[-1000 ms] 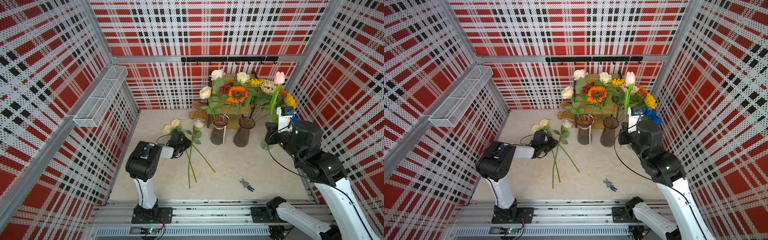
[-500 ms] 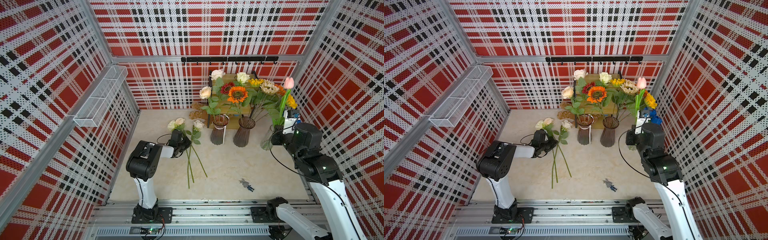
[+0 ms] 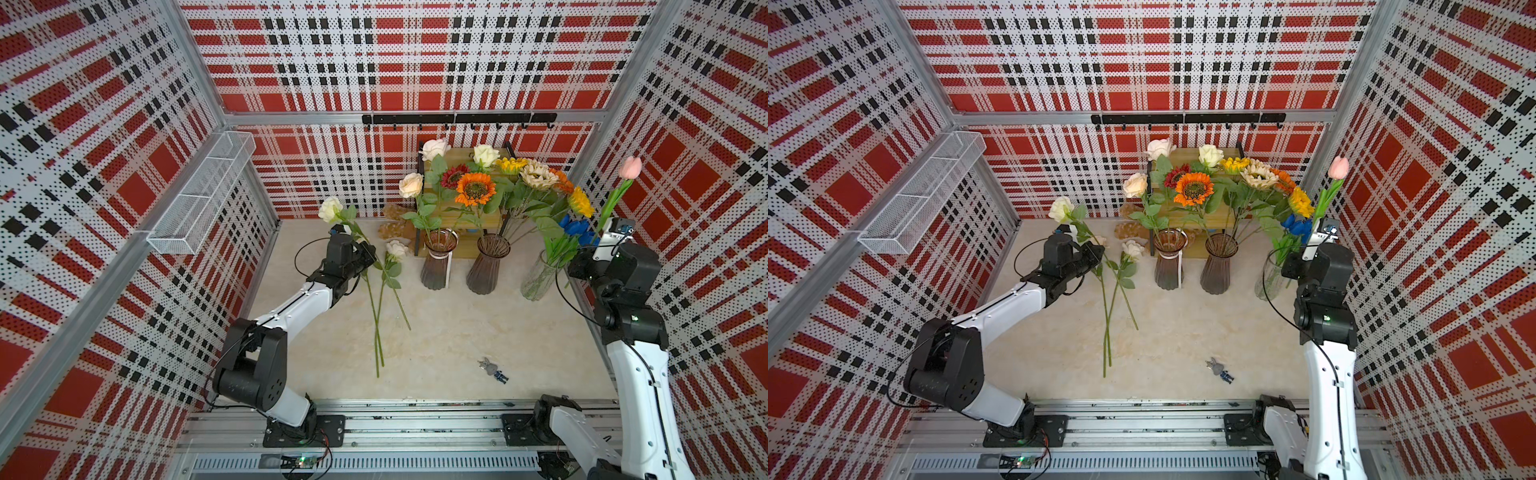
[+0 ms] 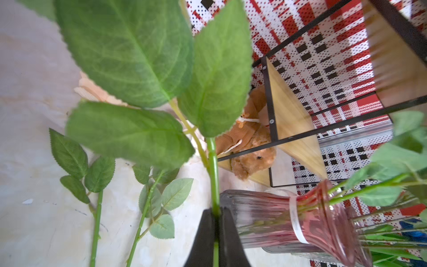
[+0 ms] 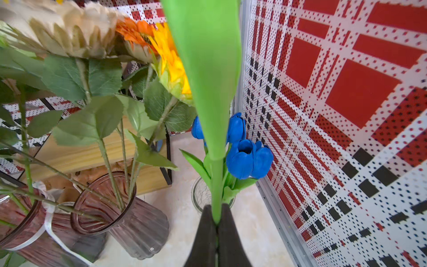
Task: Arrange the flowers in different vases according to their variety
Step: Pick up the flower at the center of the board, then insert the flower into the vase.
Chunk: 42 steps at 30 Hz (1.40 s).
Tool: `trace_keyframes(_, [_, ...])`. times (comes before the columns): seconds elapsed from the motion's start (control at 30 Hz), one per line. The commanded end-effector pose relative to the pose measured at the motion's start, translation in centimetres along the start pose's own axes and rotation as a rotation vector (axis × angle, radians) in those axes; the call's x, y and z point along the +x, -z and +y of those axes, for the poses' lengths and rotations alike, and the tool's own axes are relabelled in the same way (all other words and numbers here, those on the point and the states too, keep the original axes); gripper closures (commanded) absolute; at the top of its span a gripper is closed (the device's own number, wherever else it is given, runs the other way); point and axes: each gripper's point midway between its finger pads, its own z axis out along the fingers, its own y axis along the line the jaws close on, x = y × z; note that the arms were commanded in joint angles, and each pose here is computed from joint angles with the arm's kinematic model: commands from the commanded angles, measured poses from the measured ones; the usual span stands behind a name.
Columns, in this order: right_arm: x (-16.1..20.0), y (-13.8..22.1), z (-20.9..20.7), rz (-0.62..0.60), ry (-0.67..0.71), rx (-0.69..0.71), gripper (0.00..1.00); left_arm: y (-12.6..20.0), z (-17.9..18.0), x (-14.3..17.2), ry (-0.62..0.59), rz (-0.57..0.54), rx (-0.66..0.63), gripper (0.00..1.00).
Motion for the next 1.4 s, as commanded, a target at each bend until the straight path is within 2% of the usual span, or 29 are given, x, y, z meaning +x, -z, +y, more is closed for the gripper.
trace_keyframes(0.0, [-2.4, -1.1, 0.8, -0.131, 0.024, -0.075, 1.0, 2.2, -1.1, -1.0, -0.026, -0.032, -0.01, 1.0])
trace_keyframes(0.2, [-3.4, -2.6, 0.0, -0.224, 0.002, -0.096, 1.0, 5.7, -2.2, -2.2, -0.038, -0.082, -0.006, 1.0])
trace_keyframes(0.57, [-3.3, -6.0, -1.0, -0.277, -0.135, -0.179, 1.0, 11.4, -2.3, -2.9, -0.042, -0.151, -0.041, 1.0])
trace_keyframes(0.77, [-1.6, -8.4, -0.3, -0.221, -0.186, -0.247, 1.0, 13.2, -1.8, -2.7, -0.051, -0.169, -0.074, 1.0])
trace_keyframes(1.07, [2.2, -10.1, -1.0, -0.15, -0.174, -0.207, 1.0, 13.4, -1.6, -1.8, -0.053, -0.151, -0.084, 1.0])
trace_keyframes(1.3, [7.3, -11.2, -0.2, 0.025, -0.163, -0.164, 1.0, 12.9, -2.3, -1.5, -0.069, -0.141, -0.085, 1.0])
trace_keyframes(1.37, [8.3, -11.0, 0.6, 0.073, -0.155, -0.172, 0.92, 12.8, -2.4, -1.4, -0.07, -0.138, -0.084, 1.0])
